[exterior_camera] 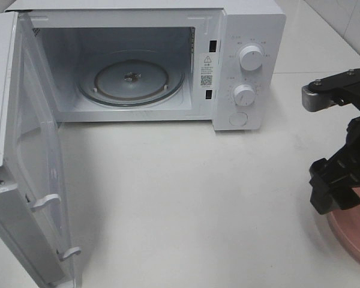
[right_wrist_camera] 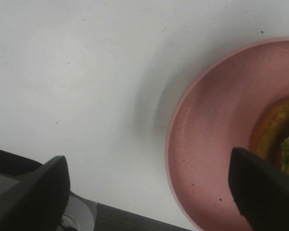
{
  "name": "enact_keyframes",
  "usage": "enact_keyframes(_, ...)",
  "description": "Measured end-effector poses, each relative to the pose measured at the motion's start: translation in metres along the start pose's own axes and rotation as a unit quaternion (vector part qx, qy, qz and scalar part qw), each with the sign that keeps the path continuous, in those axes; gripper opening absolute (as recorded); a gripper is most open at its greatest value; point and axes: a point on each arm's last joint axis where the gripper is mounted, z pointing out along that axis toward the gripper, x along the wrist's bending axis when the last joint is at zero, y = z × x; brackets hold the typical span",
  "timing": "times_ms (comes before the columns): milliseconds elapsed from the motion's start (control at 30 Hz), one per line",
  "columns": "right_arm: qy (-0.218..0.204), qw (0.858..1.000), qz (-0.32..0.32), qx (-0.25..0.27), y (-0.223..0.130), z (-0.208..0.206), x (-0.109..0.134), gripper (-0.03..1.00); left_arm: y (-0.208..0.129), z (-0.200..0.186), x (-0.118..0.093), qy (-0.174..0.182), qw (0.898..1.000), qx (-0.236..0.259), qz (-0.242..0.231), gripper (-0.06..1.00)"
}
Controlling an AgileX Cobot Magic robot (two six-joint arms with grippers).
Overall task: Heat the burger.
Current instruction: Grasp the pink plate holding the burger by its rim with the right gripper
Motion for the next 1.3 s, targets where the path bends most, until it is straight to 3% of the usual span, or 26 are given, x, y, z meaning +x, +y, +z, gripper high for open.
enact_keyframes(333, -0.020, 0.998, 0.059, 0.007, -0.003, 0.001, -0.030, 0.86, 0.000, 0.000, 0.000, 0.000, 1.000, 0.000, 0.000, 0.97)
enact_keyframes(800, -0.025, 0.997, 0.071, -0.005, 0.000, 0.003, -0.034, 0.83, 0.000, 0.000, 0.000, 0.000, 1.000, 0.000, 0.000, 0.97)
enact_keyframes(1300, -0.021, 0.995, 0.089, 0.040, 0.012, 0.052, -0.034, 0.80, 0.000, 0.000, 0.000, 0.000, 1.000, 0.000, 0.000, 0.97)
